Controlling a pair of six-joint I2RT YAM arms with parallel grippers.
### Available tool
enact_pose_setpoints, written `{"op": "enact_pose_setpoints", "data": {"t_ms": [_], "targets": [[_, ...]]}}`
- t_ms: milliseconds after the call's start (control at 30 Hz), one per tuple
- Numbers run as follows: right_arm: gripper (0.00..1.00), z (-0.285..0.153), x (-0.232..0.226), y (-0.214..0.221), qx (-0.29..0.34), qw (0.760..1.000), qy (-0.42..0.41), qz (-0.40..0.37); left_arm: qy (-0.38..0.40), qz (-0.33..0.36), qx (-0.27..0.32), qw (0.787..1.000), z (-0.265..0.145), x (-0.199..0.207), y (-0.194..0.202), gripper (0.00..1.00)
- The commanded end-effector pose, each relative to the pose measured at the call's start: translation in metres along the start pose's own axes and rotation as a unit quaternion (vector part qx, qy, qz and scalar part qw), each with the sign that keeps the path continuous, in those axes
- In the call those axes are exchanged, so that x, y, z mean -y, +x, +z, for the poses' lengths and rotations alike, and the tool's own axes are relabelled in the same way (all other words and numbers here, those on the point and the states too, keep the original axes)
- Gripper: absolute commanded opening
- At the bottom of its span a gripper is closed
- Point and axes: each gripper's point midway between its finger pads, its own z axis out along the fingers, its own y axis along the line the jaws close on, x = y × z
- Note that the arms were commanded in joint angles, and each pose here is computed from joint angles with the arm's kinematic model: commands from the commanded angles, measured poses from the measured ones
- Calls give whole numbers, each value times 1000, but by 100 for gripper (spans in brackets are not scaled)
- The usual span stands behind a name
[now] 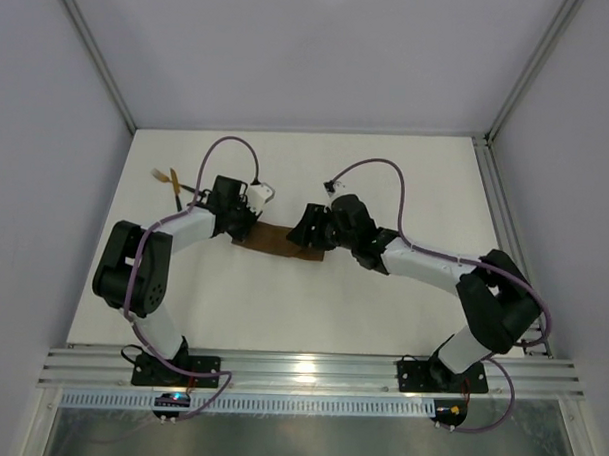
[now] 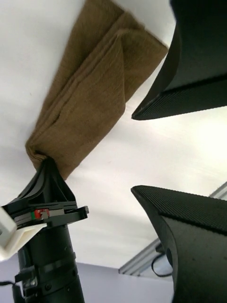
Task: Fold the napkin into a case and place the utensils inside
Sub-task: Smooth out the smaller rectangle-folded napkin at the center of the board.
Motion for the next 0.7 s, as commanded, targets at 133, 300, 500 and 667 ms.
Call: {"op": "enact_pose_setpoints", "data": {"t_ms": [133, 300, 500, 667], "targets": [[76, -37, 78, -8, 2, 973, 214, -88, 23, -25, -75, 997, 9, 14, 48, 1], [74, -10, 88, -16, 6, 976, 202, -75, 19, -25, -76, 997, 7, 13, 49, 2], [49, 9, 101, -24, 9, 978, 198, -67, 12, -20, -82, 996, 7, 12, 54, 2], [15, 14, 116, -27, 19, 983, 181, -29, 5, -15, -82, 996, 6, 9, 54, 1]]}}
